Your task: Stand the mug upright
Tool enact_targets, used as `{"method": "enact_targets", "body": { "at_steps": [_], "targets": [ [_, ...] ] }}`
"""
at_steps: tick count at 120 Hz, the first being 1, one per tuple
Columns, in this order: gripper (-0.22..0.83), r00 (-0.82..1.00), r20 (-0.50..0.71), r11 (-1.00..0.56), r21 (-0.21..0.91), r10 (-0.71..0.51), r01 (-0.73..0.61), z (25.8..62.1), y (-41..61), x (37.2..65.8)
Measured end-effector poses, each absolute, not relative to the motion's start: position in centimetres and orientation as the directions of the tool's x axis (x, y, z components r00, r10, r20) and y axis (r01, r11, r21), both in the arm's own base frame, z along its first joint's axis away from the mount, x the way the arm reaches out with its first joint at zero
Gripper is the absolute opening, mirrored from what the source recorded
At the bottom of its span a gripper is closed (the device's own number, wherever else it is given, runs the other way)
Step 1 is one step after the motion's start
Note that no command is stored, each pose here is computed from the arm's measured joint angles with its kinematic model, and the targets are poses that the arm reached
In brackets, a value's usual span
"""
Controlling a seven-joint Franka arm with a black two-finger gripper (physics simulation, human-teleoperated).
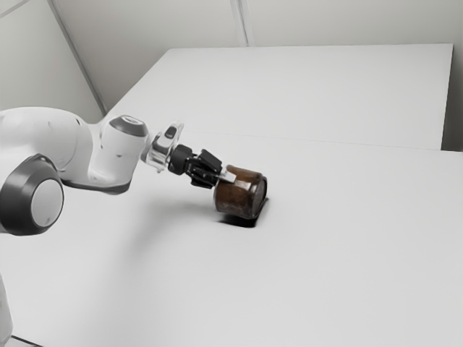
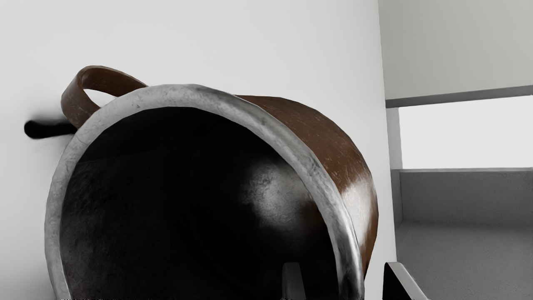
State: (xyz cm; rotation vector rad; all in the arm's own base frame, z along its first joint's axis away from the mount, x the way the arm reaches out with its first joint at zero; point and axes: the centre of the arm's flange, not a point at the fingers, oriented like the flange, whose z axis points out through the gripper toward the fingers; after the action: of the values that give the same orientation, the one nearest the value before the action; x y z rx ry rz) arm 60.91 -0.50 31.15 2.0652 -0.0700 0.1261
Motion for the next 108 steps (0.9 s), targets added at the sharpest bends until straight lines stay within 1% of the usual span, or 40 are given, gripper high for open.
{"method": "enact_targets", "body": {
  "at_steps": [11,35,65,83,95,108],
  "targets": [
    [-0.02,0.994,0.11,-0.459,0.884,0.014,-0.091,30.7,-0.6,60.6],
    [-0.12,0.992,0.119,-0.43,0.898,0.033,-0.093,30.9,-0.8,60.4],
    [-0.15,0.988,0.152,-0.42,0.899,0.036,-0.123,32.3,-0.8,60.3],
    [-0.15,0.982,0.179,-0.431,0.891,0.053,-0.14,34.7,-0.4,59.8],
    [-0.15,0.979,0.189,-0.477,0.869,0.074,-0.132,36.5,0.4,59.0],
    [-0.15,0.981,0.177,-0.561,0.821,0.083,-0.101,37.5,1.5,58.8]
  ]
}}
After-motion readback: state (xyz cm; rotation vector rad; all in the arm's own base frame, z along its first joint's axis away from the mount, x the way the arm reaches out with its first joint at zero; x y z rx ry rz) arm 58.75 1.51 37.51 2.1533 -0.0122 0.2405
